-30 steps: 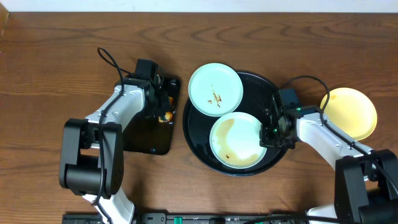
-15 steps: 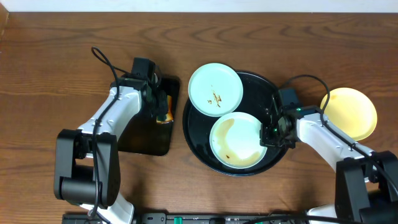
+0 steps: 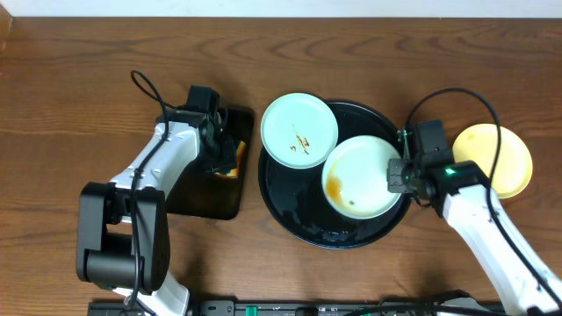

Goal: Clean dirty plates on tray and stack at the side
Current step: 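Lift and tilt the mint-green plate with the right gripper, then lower it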

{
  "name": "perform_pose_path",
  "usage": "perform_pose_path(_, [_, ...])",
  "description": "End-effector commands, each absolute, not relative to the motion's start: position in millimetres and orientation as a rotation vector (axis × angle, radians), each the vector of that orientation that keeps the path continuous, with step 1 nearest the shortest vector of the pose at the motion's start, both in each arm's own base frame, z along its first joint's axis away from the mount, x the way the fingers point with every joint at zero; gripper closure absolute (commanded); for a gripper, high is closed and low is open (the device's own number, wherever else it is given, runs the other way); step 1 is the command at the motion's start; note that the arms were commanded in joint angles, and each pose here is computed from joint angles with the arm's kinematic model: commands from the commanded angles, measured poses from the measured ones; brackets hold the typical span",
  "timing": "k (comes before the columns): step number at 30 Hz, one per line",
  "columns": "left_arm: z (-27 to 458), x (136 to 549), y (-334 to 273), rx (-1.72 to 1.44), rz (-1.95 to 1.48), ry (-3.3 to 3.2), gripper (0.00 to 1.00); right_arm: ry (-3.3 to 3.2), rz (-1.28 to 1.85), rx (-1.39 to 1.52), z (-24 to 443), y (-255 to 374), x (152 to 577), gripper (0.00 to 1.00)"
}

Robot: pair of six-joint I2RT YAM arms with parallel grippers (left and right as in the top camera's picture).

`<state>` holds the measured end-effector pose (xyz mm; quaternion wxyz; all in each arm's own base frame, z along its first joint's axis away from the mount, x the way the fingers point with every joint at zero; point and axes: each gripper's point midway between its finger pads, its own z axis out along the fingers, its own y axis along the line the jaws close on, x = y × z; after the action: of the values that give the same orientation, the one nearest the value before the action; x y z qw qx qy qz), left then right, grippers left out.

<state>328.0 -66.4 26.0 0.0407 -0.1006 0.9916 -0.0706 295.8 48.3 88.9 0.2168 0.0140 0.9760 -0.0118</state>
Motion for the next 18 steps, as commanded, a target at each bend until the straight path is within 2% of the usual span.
perform_pose_path(1, [28, 326, -61, -0.313, -0.185, 3.033, 0.53, 2.545, -0.188, -0.045, 128, 31, 310, 0.99])
perform_pose_path(10, [28, 333, -61, -0.309, -0.184, 3.005, 0.46, 2.348, -0.468, -0.217, 173, 14, 322, 0.99])
perform_pose_path(18, [30, 346, -63, -0.299, -0.2, 2.951, 0.44, 2.197, -0.678, -0.343, 199, 28, 328, 0.99])
